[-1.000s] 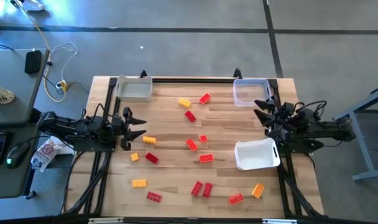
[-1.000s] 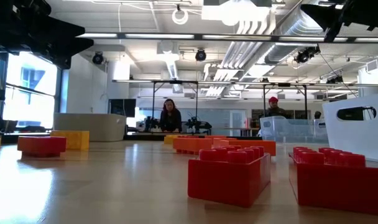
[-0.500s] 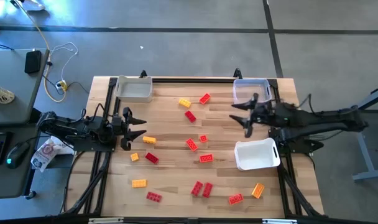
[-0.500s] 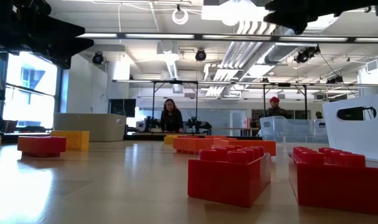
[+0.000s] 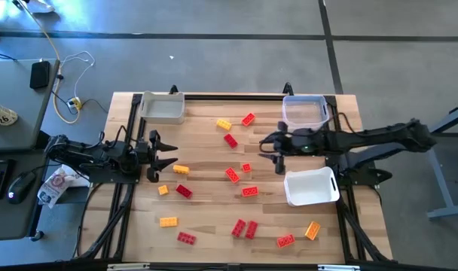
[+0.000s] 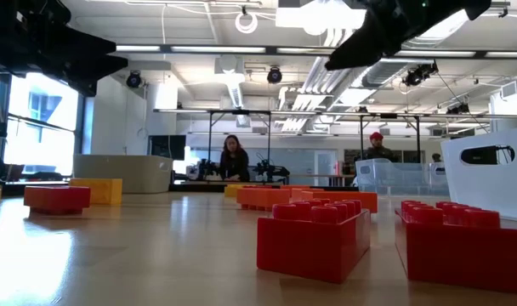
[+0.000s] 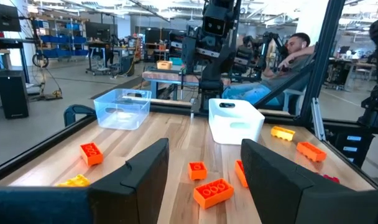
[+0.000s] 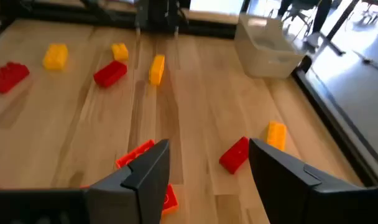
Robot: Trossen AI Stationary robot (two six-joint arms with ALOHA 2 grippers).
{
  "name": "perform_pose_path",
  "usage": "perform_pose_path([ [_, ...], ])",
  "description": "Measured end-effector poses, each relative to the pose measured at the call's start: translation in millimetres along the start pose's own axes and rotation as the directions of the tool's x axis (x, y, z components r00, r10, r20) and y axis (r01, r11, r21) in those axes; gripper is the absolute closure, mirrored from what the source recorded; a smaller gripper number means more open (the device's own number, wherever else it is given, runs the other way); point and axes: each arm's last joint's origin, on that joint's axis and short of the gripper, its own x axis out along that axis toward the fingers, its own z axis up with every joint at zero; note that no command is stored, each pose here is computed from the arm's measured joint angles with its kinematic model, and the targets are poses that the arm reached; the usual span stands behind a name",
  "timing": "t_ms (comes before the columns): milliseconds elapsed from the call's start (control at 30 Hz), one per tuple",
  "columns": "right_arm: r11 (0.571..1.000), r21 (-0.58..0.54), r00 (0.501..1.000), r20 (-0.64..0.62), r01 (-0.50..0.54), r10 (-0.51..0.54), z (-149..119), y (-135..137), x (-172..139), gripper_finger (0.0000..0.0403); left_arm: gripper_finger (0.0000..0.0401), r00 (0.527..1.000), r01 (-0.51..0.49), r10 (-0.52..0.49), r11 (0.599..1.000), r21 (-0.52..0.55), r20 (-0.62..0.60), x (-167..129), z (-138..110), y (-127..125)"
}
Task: Sort & place blocks by color
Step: Put the orange block into the transparent bin
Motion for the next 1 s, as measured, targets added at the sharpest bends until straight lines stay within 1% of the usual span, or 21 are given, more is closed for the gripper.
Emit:
perform_pose_path([
  [300, 0.999, -0.024, 0.990, -0.137, -0.024, 0.021, -13, 8, 38, 0.0198, 0.0211, 1.000, -0.002, 0.002, 1.000, 0.002, -0.008, 0, -1, 0],
  [500, 0.992, 0.008, 0.976, -0.177, -0.129, 0.128, -8, 3, 67, 0.0198, 0.0211, 1.000, -0.002, 0.002, 1.000, -0.024, -0.008, 0, -1, 0],
  [600, 0.984, 0.008, 0.958, -0.226, -0.177, 0.174, -9, -1, 81, 0.0198, 0.0211, 1.000, -0.002, 0.002, 1.000, -0.023, -0.009, 0, -1, 0],
  [767, 0.971, -0.021, 0.924, -0.314, -0.237, 0.219, -11, 0, 100, 0.0198, 0.0211, 1.000, -0.002, 0.002, 1.000, -0.026, -0.009, 0, -1, 0],
  [1000, 0.960, -0.047, 0.877, -0.422, -0.275, 0.231, -22, 4, 122, 0.0198, 0.0211, 1.000, -0.003, 0.003, 1.000, -0.025, -0.012, 0, -1, 0],
])
